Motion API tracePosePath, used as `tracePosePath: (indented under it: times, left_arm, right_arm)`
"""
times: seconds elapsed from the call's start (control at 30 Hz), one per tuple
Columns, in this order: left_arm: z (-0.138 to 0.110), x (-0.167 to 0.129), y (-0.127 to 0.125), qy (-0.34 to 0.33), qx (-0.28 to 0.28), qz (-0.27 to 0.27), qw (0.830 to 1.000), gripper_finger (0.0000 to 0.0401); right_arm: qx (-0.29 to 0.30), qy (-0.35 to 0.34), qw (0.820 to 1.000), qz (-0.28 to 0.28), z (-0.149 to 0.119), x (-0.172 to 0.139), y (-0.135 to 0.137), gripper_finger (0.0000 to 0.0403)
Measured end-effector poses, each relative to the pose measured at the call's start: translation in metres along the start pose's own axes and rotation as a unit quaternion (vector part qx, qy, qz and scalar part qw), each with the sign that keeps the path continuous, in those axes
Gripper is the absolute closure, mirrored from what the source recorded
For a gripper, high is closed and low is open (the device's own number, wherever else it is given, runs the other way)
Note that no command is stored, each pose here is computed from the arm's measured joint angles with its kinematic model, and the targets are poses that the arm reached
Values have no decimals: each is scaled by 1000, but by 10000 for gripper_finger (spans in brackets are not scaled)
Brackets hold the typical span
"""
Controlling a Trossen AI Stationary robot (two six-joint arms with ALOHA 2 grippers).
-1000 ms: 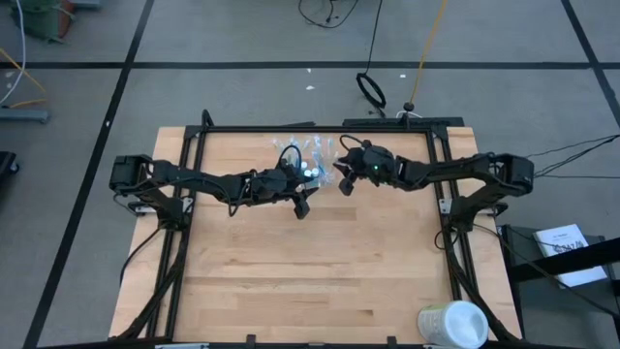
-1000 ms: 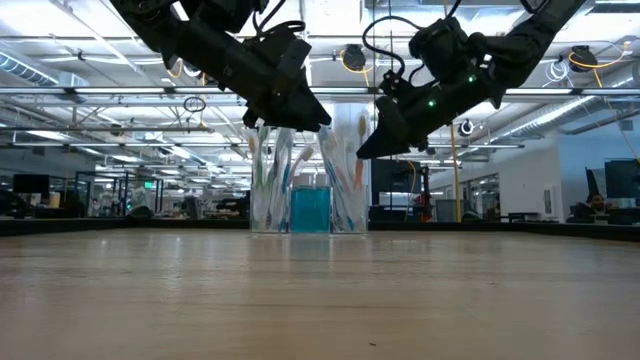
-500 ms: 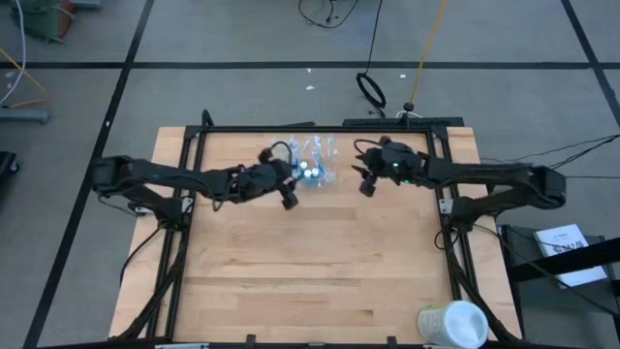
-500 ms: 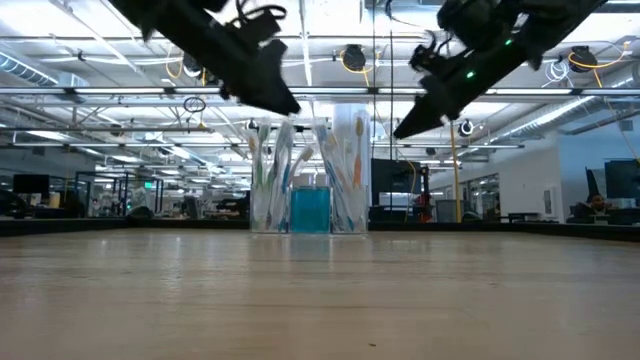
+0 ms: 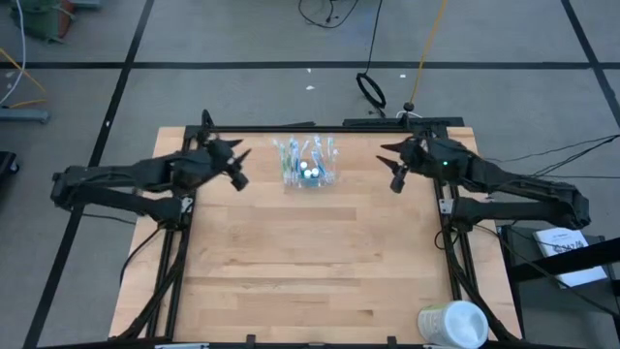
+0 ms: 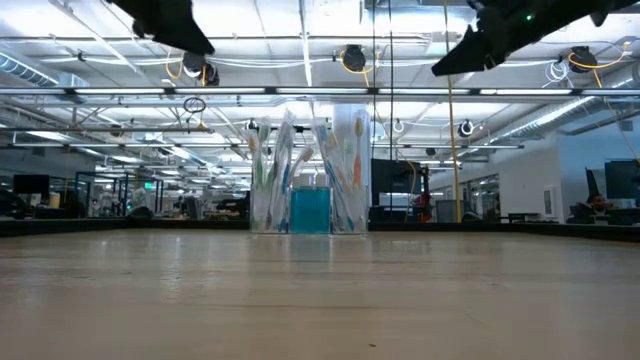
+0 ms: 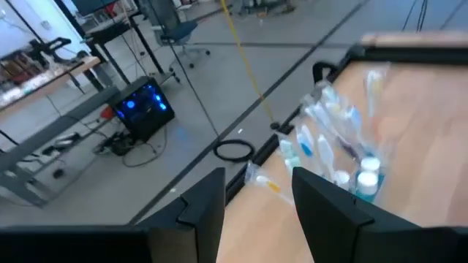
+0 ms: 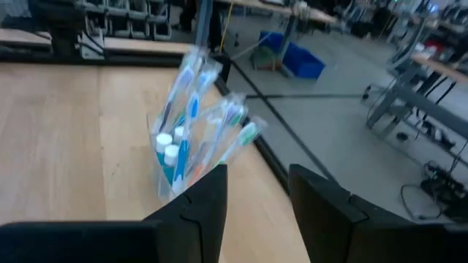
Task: Pick & Place toothbrushing station
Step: Return to Home Position
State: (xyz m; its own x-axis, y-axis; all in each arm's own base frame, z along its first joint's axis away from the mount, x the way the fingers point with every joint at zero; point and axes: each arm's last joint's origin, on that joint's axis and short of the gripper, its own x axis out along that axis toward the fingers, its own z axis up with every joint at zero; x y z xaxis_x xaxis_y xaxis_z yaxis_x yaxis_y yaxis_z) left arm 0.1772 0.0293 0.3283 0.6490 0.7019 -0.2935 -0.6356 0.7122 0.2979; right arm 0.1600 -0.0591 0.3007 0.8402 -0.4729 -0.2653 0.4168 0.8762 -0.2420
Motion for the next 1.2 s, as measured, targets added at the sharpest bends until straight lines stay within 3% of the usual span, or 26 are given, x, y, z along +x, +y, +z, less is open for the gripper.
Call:
tracePosePath:
  times: [0.23,0.6,0.93,1.2]
  left_arm:
    - [-13,-31,22,-34,-36,-66,997,235]
    - [-75,-41,29,-109,-92,-47,989,235]
    - [-121,-43,30,-160,-147,-47,975,235]
    - [-142,-40,26,-179,-151,-50,971,235]
  right_arm:
    - [25,-24,999,-4,3,-14,-3,261]
    - [54,-51,997,6,-3,-58,-9,261]
    - [126,-114,985,4,-44,-82,-6,261]
    - [165,-154,973,46,-96,-68,10,261]
